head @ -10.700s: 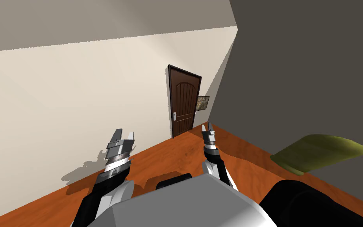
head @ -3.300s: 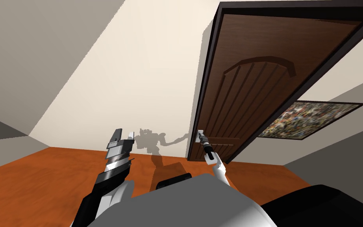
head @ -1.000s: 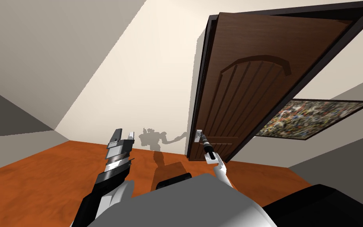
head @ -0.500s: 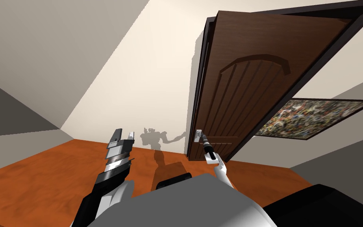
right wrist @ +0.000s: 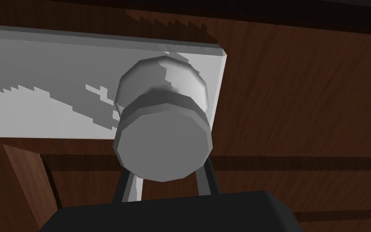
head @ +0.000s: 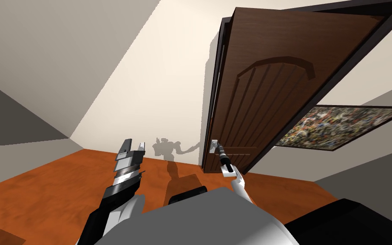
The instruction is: Pull the door open
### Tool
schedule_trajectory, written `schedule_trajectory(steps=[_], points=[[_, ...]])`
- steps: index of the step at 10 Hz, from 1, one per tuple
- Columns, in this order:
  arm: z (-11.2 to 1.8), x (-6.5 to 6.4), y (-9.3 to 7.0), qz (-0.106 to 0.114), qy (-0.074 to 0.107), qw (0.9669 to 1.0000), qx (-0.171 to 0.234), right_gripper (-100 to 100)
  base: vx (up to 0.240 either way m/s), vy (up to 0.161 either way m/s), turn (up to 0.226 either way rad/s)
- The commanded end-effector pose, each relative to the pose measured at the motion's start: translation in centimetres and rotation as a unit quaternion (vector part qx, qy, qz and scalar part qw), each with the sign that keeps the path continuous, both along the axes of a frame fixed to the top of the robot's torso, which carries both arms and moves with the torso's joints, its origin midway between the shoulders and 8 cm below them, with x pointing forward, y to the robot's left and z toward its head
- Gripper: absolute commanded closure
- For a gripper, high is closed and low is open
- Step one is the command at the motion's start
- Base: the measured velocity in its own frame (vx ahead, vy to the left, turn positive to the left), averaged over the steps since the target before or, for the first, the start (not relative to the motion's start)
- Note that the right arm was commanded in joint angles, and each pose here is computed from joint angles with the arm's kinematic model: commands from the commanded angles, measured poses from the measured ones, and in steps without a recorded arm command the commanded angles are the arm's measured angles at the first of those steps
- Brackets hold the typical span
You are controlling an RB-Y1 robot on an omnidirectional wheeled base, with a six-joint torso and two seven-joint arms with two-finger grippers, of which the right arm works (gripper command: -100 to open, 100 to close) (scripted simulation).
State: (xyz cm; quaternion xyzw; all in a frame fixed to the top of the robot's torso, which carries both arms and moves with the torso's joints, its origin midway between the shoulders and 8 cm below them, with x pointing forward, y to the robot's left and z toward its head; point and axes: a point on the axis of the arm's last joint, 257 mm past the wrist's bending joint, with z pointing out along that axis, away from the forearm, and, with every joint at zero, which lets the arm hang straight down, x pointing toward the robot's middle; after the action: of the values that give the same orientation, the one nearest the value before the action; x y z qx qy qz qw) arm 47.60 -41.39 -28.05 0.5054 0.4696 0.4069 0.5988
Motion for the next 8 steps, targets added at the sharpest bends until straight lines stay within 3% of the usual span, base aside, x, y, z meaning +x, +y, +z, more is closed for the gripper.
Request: schedule_trajectory(steps=[1,5,6,7,8], points=[[0.27,0.39,1.16,0.011,-0.015,0.9991,0.038,100,-0.033,-0.015,0.026],[0.27,0.38,1.32,0.014,-0.027,0.9947,0.098,100,-0.037,-0.016,0.025],[0.25,0.37,1.41,0.016,-0.033,0.9916,0.124,100,-0.036,-0.010,0.036],[0.25,0.37,1.41,0.016,-0.034,0.9911,0.128,100,-0.027,-0.014,0.034],[0.23,0.35,1.49,0.018,-0.039,0.9868,0.156,100,-0.027,-0.010,0.030]])
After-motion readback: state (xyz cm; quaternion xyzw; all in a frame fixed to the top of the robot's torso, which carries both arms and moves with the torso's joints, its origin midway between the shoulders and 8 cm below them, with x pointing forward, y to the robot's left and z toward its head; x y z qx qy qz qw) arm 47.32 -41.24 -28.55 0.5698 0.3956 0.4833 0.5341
